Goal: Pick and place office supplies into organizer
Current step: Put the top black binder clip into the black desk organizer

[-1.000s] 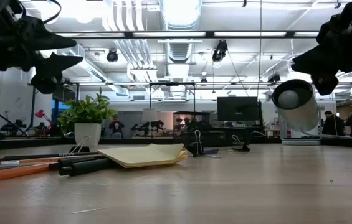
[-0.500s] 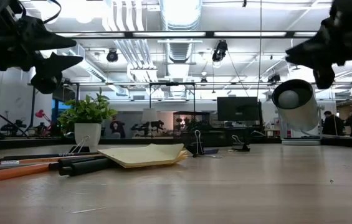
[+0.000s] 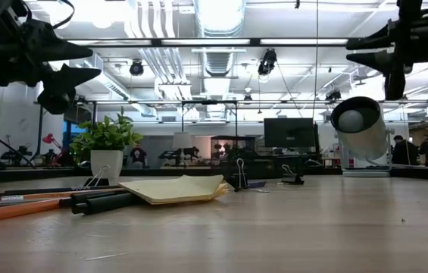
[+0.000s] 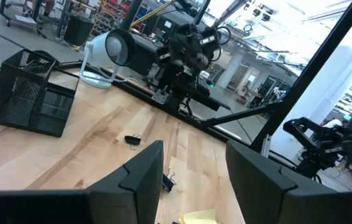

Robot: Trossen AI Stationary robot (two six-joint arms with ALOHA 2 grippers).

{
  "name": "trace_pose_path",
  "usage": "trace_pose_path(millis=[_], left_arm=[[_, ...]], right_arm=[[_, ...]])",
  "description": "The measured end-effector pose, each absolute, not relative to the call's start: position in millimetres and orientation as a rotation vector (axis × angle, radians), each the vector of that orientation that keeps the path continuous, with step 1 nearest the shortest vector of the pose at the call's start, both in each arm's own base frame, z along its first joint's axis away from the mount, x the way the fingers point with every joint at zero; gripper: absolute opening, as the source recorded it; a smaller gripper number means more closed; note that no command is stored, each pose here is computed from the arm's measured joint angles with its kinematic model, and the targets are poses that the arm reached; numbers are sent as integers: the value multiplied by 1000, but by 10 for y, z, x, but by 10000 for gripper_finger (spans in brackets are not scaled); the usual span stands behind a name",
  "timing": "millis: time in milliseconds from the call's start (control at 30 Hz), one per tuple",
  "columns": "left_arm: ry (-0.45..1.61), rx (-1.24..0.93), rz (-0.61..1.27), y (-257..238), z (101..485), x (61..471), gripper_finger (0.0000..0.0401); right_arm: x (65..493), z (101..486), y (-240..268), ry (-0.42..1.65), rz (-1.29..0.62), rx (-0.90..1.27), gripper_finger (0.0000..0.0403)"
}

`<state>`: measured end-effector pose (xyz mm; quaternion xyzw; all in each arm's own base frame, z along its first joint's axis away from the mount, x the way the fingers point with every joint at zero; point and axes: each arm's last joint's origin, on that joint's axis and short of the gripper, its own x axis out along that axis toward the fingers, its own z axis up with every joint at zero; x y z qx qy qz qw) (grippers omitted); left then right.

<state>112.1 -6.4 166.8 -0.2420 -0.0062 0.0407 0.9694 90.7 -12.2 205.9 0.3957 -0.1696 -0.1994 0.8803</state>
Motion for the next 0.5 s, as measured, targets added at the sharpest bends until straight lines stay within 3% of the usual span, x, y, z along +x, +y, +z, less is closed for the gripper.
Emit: trace_pose_path(millis=[100,300,500], left_arm=[[-13,-489,83,-64,1667,1121,159],[-33,-487,117,-53,1679,1120,159],[-315,-575,274,12,1898,1082,159]], right_arm=[[915,2091,-140,-441,-448,952,68],[1013,2155,-114,-432,-342,906,68],[1106,2145,-99,-374,-326,784,68]])
